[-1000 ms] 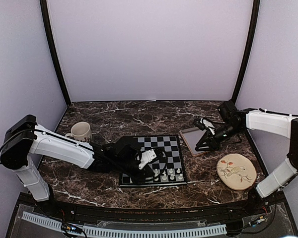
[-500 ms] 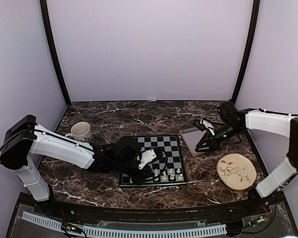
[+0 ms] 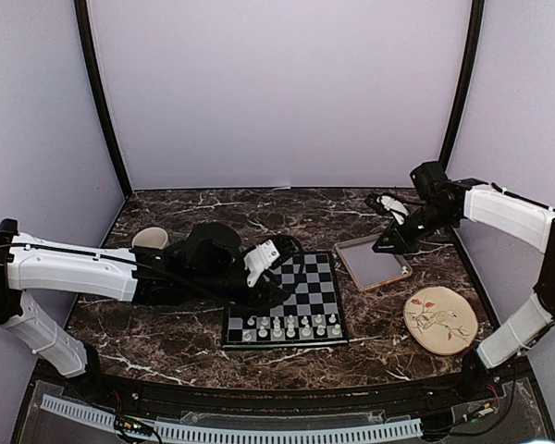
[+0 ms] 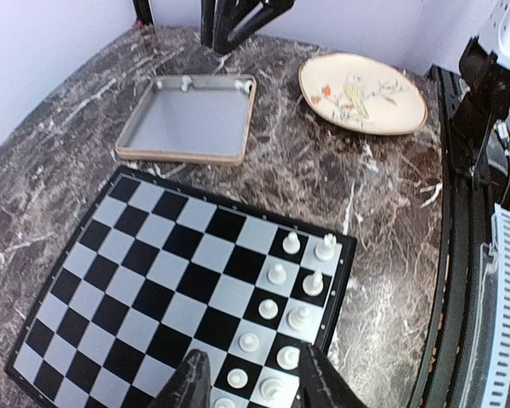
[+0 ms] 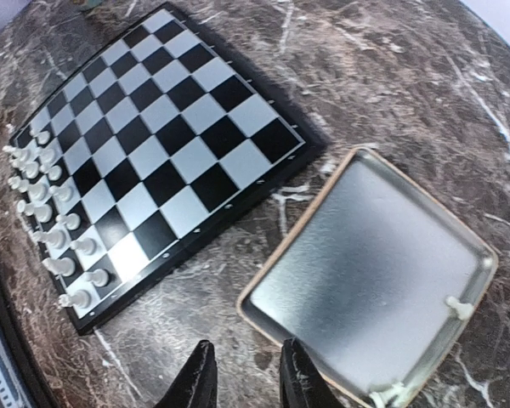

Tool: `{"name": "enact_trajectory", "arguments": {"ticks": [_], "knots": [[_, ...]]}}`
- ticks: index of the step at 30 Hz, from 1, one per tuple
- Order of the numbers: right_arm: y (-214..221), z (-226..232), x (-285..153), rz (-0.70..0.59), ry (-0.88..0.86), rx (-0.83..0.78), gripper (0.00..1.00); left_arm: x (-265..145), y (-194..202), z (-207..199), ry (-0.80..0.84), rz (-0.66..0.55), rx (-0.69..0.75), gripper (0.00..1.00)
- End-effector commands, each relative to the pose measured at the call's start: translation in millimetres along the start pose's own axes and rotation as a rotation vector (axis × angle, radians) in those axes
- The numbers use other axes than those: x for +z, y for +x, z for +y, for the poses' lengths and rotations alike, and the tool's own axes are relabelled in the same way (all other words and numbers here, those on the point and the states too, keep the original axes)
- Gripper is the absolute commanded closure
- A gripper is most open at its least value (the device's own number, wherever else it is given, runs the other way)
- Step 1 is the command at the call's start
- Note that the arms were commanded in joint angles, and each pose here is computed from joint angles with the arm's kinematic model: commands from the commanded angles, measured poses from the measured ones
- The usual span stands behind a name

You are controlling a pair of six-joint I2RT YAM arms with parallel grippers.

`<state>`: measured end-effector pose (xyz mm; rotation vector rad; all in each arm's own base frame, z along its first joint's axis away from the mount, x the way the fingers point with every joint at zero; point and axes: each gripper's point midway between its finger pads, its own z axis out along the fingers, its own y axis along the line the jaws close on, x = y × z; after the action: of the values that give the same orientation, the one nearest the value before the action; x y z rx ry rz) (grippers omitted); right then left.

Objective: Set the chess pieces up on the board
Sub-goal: Place the king at d1, then pick up the rook from the storage box.

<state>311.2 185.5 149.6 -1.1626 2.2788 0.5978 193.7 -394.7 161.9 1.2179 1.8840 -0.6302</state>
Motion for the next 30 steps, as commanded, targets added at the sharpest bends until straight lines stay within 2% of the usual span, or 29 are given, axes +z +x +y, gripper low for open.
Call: {"name": "enact_trajectory", "arguments": {"ticks": [1, 5, 12, 18, 30], "knots": [[4, -39, -12, 0.079, 0.194, 0.074, 0.74, -16, -33, 12, -0.077, -0.092, -0.028, 0.62], [23, -57, -3, 0.168, 0.259, 0.151, 0.74, -12, -40, 25, -0.141, -0.143, -0.101, 0.6], [70, -77, 25, 0.332, 0.257, 0.288, 0.78, 12, -33, 18, -0.088, -0.143, -0.204, 0.59], [91, -102, 23, 0.392, 0.32, 0.368, 0.79, 20, -27, 15, -0.067, -0.13, -0.243, 0.59], [112, -113, 30, 0.451, 0.32, 0.434, 0.75, 22, -21, 9, -0.031, -0.143, -0.249, 0.59]]}}
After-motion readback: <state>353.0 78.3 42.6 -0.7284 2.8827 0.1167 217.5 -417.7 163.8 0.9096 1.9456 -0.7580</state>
